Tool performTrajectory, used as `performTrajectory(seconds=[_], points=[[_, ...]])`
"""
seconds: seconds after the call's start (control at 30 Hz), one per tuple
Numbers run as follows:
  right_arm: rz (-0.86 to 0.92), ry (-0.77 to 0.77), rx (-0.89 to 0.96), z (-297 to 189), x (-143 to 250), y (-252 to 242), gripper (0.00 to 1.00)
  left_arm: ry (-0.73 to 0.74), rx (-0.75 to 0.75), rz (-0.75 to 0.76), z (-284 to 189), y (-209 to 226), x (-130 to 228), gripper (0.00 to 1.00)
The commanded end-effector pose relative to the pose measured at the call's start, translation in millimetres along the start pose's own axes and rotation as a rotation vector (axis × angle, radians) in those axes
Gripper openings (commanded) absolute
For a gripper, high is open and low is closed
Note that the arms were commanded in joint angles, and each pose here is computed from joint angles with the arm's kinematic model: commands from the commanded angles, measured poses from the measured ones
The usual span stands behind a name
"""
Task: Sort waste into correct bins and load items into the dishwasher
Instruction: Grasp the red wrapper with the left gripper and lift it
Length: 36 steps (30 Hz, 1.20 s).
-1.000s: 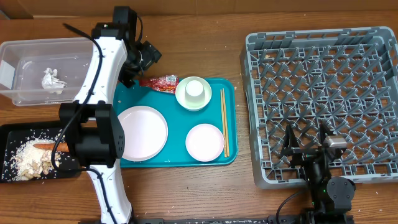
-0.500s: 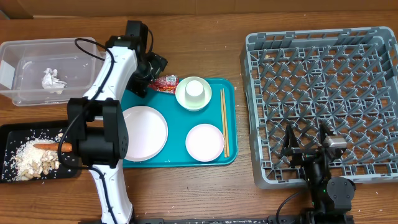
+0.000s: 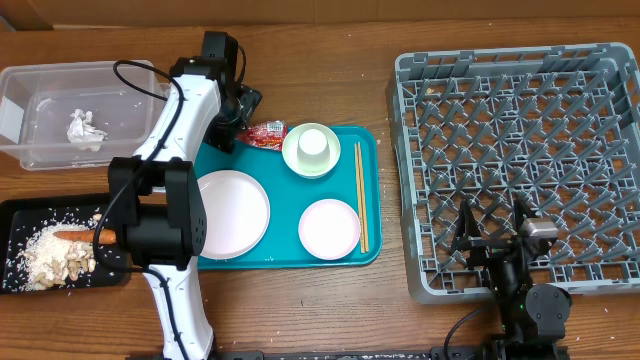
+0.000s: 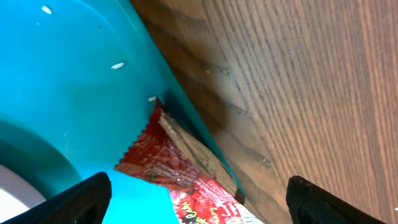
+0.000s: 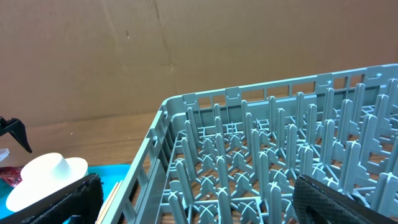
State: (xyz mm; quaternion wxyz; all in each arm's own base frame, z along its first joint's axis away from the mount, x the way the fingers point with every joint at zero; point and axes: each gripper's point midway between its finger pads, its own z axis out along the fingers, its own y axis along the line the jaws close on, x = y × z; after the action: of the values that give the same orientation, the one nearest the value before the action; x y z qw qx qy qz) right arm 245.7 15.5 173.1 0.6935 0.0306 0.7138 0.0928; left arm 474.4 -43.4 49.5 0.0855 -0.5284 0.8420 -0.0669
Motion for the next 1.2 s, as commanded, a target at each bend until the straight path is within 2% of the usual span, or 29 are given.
performTrajectory(seconds=[0.0, 0.47, 0.57, 0.67, 0.83, 0.97, 1.07, 1.17], points=[[0.0, -0.003, 0.014, 0.1, 1.9, -3.3, 1.0, -0.004, -0.015, -0.023, 8.0, 2.4, 1.0, 0.89], [0.0, -0.003, 0.014, 0.1, 1.9, -3.3, 1.0, 0.025, -0.042, -0.019, 25.7, 6.9, 6.0, 0.75], [0.0, -0.003, 0.014, 0.1, 1.9, -3.3, 1.0, 0.025, -0.042, -0.019, 25.7, 6.9, 6.0, 0.63], [0.0, -0.003, 0.014, 0.1, 1.9, -3.3, 1.0, 0.022, -0.043, 0.005, 25.7, 7.1, 5.4, 0.44], [0.0, -0.003, 0.014, 0.1, 1.9, -3.3, 1.0, 0.008, -0.053, 0.049, 25.7, 9.1, 2.8, 0.3], [0.0, -0.003, 0.014, 0.1, 1.9, -3.3, 1.0, 0.012, -0.063, 0.066, 25.4, 12.0, 2.9, 0.13], [0.0, -0.003, 0.014, 0.1, 1.9, -3.3, 1.0, 0.014, -0.07, 0.065, 25.3, 13.9, 3.0, 0.04], [0.0, -0.003, 0.014, 0.1, 1.9, -3.3, 1.0, 0.015, -0.07, 0.069, 25.3, 13.9, 3.1, 0.04]])
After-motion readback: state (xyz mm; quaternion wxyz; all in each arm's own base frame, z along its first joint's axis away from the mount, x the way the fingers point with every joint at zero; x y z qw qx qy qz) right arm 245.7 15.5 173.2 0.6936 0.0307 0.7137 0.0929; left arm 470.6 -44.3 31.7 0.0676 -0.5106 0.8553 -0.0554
